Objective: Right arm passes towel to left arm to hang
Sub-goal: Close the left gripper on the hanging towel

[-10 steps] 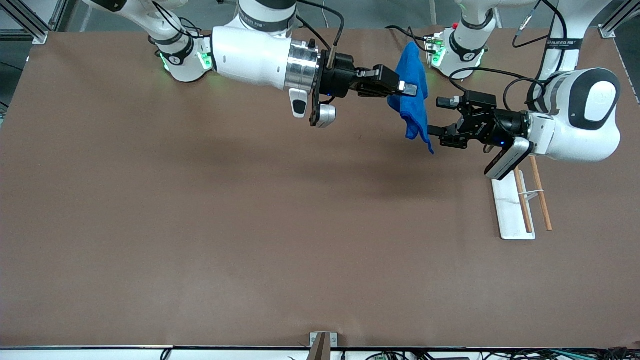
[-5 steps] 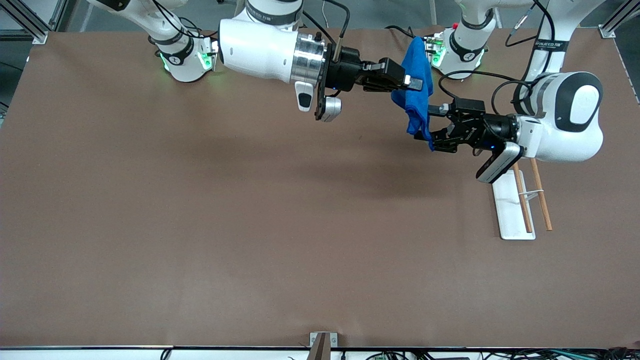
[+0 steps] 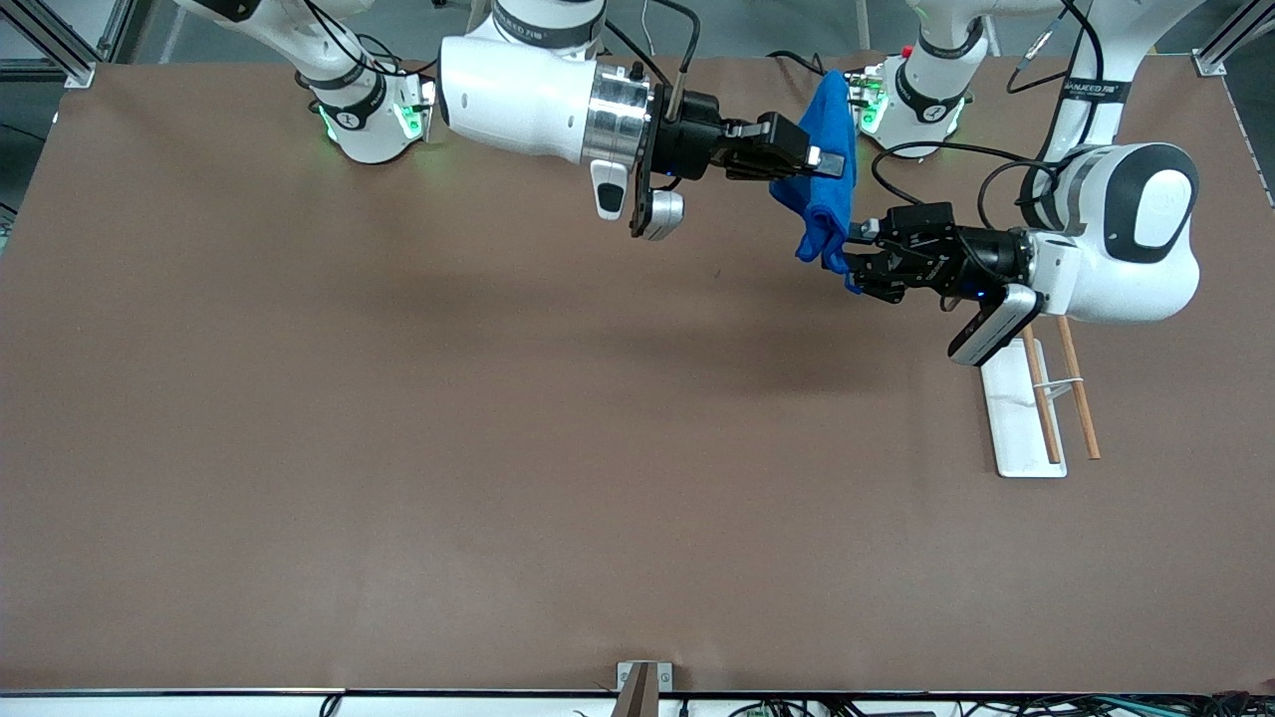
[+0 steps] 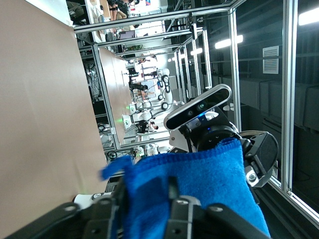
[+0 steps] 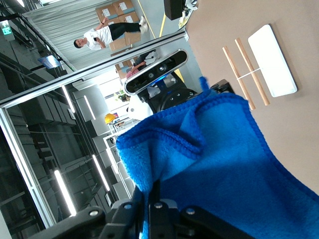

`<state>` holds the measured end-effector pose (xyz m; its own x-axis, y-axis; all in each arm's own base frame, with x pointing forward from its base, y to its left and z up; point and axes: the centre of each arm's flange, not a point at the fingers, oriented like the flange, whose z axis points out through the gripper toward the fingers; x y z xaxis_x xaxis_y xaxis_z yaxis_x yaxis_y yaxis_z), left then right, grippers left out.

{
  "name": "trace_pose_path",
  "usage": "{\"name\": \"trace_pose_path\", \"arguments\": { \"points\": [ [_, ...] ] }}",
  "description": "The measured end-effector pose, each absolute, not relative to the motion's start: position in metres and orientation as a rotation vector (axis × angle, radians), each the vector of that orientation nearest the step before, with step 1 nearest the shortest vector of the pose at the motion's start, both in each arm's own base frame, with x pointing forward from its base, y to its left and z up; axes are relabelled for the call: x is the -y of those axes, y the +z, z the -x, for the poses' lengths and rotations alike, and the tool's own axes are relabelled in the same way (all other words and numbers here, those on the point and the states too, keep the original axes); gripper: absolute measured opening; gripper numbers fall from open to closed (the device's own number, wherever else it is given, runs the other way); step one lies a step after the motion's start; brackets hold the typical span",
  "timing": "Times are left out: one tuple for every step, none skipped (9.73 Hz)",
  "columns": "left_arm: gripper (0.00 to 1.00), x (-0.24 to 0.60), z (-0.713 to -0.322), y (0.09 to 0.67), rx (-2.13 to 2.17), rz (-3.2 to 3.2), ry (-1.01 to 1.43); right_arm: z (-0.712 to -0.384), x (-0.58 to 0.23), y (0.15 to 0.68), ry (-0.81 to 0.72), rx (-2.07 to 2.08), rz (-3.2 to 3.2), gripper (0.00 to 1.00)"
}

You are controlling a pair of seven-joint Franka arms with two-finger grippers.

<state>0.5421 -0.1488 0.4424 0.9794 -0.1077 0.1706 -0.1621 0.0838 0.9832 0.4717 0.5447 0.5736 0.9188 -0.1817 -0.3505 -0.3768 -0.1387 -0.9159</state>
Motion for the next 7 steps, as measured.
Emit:
{"name": "trace_pose_path", "arguments": {
  "points": [
    [0.11,0.146,-0.542,0.443,0.219,-1.487,0.042,-0.471,-0.545,0.573,0.178,-0.426,1.719,0.06],
    [0.04,0.143,-0.542,0.444,0.221,-1.480,0.040,-0.472,-0.545,0.573,0.175,-0.429,1.718,0.06],
    [0.04,0.140,-0.542,0.444,0.221,-1.476,0.041,-0.472,-0.545,0.573,0.173,-0.430,1.718,0.06],
    [0.04,0.139,-0.543,0.444,0.219,-1.476,0.043,-0.471,-0.545,0.573,0.172,-0.431,1.717,0.06],
    [0.04,0.139,-0.543,0.445,0.223,-1.480,0.041,-0.471,-0.546,0.573,0.171,-0.431,1.717,0.06],
    [0.04,0.138,-0.543,0.445,0.229,-1.486,0.041,-0.470,-0.546,0.573,0.173,-0.433,1.716,0.07],
    [0.04,0.136,-0.544,0.447,0.235,-1.494,0.043,-0.471,-0.546,0.573,0.182,-0.446,1.713,0.09]
  ]
}}
